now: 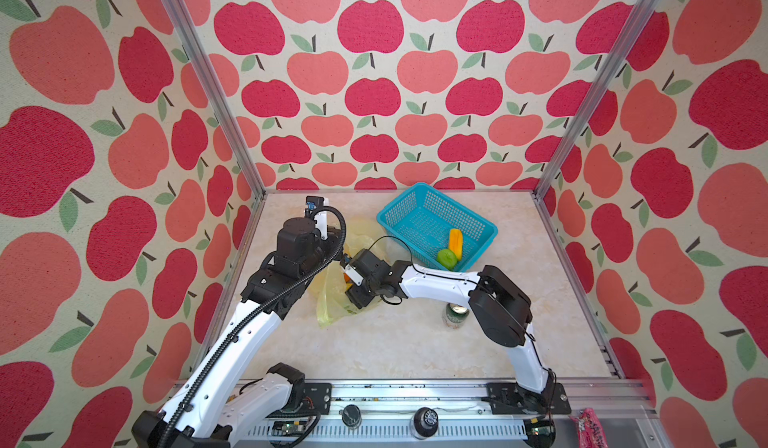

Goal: Untie the knot of the plastic bag and take out the fruit
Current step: 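Position the right gripper over another elongated yellow fruit in the bag, then close the right gripper on the yellow fruit and lift it out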

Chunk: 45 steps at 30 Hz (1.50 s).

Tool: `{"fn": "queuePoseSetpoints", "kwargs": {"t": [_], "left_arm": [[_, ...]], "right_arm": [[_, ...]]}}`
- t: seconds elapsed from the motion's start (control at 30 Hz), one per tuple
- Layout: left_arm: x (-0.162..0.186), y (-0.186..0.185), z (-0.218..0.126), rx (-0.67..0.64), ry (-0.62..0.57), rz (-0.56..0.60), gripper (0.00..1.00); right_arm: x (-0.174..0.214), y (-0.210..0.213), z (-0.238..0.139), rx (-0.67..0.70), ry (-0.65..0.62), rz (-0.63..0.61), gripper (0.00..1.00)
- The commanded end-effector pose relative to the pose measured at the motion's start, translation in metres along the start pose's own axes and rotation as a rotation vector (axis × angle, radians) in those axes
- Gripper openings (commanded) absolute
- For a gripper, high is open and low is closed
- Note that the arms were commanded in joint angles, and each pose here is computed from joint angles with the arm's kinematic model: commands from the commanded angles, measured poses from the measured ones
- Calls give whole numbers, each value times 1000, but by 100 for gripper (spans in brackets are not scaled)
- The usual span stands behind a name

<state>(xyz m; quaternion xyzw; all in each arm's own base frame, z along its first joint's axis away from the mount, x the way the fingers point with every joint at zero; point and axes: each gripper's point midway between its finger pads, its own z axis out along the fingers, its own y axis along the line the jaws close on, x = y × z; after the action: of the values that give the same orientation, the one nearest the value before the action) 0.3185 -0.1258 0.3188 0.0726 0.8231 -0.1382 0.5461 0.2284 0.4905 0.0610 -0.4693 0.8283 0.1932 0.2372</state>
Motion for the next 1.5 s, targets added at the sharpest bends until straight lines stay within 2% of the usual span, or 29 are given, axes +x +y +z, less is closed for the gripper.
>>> {"fn": "queuePoseSetpoints", "kwargs": {"t": [0.0,0.2,0.27,0.37,0.53,0.7,1.0,1.17,1.3,1.4,1.47], "left_arm": [[-10,-1,-7,4,-41,8,0],[-9,-2,-7,5,-38,8,0],[-10,-2,-8,8,-42,8,0],[-9,-2,-8,8,-42,6,0],[-8,-3,-8,14,-36,5,0],[-9,-3,-7,12,-36,4,0],[-6,-3,-1,7,-18,9,0],[-6,-1,-1,-5,-14,15,0],[-8,3,-6,-26,-28,20,0],[-10,4,-11,-23,-43,18,0],[-10,3,-12,-20,-51,15,0]], "right_arm": [[12,6,11,-19,72,-13,74],[24,-6,34,43,172,-3,71],[24,-6,37,41,189,4,65],[21,-3,32,20,180,10,48],[1,11,-1,-44,63,-34,33],[-17,18,-49,-68,-82,-83,24],[-36,26,-145,-63,-366,-187,19],[-42,14,-194,24,-498,-218,15],[-46,-15,-240,205,-563,-218,9],[-39,-58,-272,393,-597,-139,7],[-29,-87,-285,456,-609,-50,8]]}}
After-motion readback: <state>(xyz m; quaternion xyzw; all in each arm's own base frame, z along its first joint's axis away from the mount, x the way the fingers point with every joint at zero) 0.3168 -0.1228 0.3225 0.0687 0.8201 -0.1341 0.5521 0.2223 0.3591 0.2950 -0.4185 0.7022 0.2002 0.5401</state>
